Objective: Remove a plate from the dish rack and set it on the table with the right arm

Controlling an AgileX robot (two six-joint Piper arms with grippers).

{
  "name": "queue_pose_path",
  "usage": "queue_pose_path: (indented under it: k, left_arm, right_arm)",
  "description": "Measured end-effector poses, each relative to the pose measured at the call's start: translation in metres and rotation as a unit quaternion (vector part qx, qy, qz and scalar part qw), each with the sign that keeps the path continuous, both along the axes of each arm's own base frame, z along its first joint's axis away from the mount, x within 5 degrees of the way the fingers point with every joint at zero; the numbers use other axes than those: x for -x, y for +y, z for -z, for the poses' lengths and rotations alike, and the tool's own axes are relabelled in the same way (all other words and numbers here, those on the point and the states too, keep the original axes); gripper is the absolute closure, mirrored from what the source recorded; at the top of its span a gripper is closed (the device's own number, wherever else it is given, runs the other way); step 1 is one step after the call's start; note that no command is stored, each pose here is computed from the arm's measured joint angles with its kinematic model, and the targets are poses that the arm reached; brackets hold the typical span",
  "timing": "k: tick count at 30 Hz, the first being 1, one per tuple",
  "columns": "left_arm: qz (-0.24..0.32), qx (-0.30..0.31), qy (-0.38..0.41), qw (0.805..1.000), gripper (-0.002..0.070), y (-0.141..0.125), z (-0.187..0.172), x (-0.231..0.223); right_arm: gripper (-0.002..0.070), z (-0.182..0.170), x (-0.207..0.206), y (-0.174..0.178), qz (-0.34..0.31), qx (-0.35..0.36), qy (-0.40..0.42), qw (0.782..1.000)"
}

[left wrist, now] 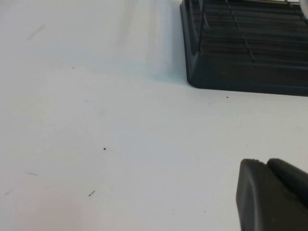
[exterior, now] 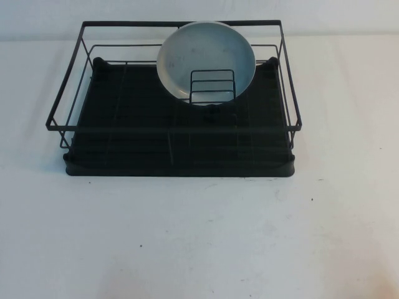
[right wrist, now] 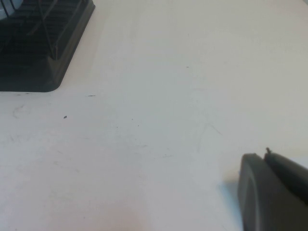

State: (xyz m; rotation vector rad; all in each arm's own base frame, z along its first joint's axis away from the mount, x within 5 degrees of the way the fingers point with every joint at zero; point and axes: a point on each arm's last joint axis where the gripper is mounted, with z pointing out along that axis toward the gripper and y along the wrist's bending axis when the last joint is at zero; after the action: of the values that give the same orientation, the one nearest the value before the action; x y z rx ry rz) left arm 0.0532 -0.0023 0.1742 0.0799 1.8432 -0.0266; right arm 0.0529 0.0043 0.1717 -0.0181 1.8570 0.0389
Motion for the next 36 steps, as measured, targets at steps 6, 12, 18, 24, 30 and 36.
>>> queue_pose_path:
  k: [6, 12, 18, 24, 30, 36]
  left_arm:
    - [0.000, 0.000, 0.000, 1.000, 0.0679, 0.0000, 0.0000, 0.0000]
    - [0.000, 0.000, 0.000, 1.000, 0.0679, 0.0000, 0.0000, 0.0000]
    - [0.000, 0.000, 0.000, 1.000, 0.0679, 0.0000, 0.0000, 0.0000]
    - [0.000, 0.000, 0.000, 1.000, 0.0679, 0.0000, 0.0000, 0.0000]
    - [0.000, 0.000, 0.000, 1.000, 0.0679, 0.0000, 0.0000, 0.0000]
    - [0.000, 0.000, 0.000, 1.000, 0.0679, 0.0000, 0.0000, 0.0000]
  right_arm:
    - [0.0694, 0.0000, 0.0000, 0.0000, 0.000, 0.000, 0.000, 1.000]
    - [0.0694, 0.0000, 0.0000, 0.0000, 0.000, 0.000, 0.000, 1.000]
    - [0.0694, 0.0000, 0.0000, 0.0000, 0.000, 0.000, 0.000, 1.000]
    - [0.0694, 0.0000, 0.0000, 0.0000, 0.000, 0.000, 0.000, 1.000]
    - [0.0694, 0.0000, 0.0000, 0.0000, 0.000, 0.000, 0.000, 1.000]
    - [0.0694, 0.0000, 0.0000, 0.0000, 0.000, 0.000, 0.000, 1.000]
